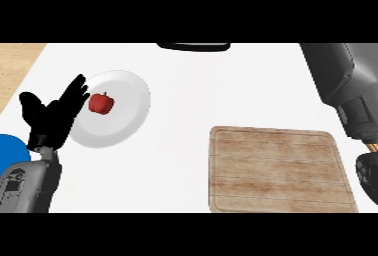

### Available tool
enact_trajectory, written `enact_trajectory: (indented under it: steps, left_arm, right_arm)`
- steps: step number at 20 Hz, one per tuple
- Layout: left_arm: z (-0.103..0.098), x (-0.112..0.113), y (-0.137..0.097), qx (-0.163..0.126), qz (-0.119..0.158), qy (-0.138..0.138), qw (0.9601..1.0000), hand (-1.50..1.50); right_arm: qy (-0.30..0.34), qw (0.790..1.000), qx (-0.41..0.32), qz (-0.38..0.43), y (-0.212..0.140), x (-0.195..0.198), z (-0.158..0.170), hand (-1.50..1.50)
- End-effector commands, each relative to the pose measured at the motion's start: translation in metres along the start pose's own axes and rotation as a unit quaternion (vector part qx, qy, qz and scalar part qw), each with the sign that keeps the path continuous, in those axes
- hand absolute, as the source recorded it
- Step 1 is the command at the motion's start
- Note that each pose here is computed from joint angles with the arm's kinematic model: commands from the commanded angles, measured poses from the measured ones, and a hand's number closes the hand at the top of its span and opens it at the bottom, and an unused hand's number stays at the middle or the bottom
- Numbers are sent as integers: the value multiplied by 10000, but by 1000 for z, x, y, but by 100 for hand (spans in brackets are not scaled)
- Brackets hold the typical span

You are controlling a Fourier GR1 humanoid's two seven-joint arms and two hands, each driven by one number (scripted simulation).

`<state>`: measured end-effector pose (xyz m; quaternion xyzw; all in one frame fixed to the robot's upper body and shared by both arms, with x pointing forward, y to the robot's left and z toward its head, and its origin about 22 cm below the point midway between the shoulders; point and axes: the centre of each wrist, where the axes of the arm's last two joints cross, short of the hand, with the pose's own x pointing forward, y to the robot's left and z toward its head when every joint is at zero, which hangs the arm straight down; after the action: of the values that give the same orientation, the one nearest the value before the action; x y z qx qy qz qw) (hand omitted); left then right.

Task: Pick the squash from the cutting board and place it in the basket

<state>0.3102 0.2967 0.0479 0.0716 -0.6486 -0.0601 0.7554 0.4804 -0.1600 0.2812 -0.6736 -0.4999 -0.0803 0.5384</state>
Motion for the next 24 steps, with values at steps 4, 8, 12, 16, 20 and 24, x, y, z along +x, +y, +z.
enact_trajectory:
  steps: [4, 8, 12, 16, 20, 24]
  left_arm:
    - [12, -14, 2, 16, 51, 59, 10000, 0]
    - [1, 3, 1, 111, 96, 20, 9999, 0]
    - [5, -4, -1, 152, -36, 75, 9998, 0]
    - [10, -12, 23, 183, 0, 3, 9998, 0]
    - [14, -10, 4, 101, 90, 87, 9999, 0]
    - [12, -3, 11, 145, 111, 94, 9998, 0]
  right_arm:
    - [996, 9919, -663, 432, -6, -25, -45, 150]
    - [1079, 9906, -691, 469, -11, -37, -64, 150]
    - [1012, 9918, -528, 571, 16, -76, -62, 150]
    - [1011, 9902, -663, 702, 15, -98, -78, 150]
    - [1029, 9914, -650, 472, 35, -128, -68, 150]
    - [1097, 9907, -704, 398, 42, -176, -79, 150]
